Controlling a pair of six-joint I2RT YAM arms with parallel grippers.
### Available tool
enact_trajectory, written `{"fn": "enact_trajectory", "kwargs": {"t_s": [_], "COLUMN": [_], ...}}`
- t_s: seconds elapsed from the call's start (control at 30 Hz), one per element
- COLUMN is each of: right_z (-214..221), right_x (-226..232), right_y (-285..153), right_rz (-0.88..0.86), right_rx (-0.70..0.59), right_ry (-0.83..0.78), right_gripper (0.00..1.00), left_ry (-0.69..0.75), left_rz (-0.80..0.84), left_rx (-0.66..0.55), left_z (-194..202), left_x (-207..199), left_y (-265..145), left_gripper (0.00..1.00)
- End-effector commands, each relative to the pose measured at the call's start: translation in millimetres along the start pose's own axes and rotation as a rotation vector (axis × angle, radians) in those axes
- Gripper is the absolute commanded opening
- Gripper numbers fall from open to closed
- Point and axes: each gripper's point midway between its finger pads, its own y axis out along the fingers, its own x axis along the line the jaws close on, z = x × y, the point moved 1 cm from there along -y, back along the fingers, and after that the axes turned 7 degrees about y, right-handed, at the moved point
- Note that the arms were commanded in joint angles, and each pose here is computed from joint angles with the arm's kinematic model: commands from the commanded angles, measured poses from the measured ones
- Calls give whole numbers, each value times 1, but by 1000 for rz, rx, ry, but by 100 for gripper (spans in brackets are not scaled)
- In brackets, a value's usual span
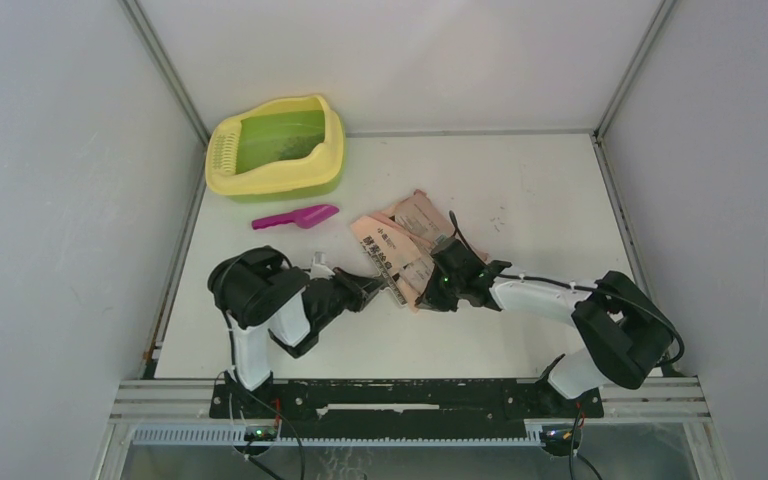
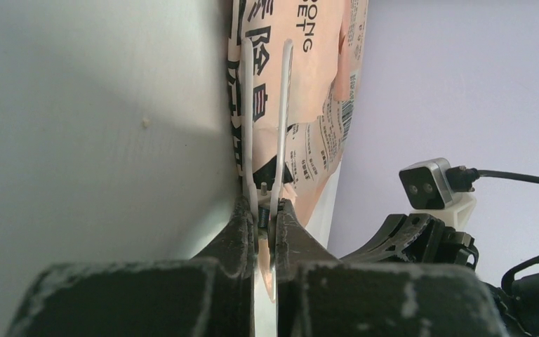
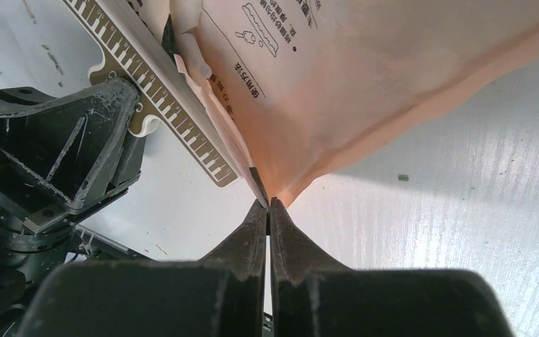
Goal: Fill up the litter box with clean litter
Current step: Clamp the cat litter bag at the center of the board.
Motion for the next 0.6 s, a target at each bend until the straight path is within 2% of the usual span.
{"fn": "enact_trajectory", "kwargs": {"t_s": [0.0, 0.57], "right_z": [-3, -1], "right_x": [29, 39], "right_y": [-13, -22], "right_rz": [-98, -146], "right_rx": [0, 17], "right_ry": [-10, 2], "right_gripper": [6, 6], "left_ry": [-30, -145], "left_rz": [21, 25], "left_rx": [-54, -103], "left_z": [-6, -6], "left_x": [-7, -14], "left_y": [5, 7], "left_gripper": [1, 2]}}
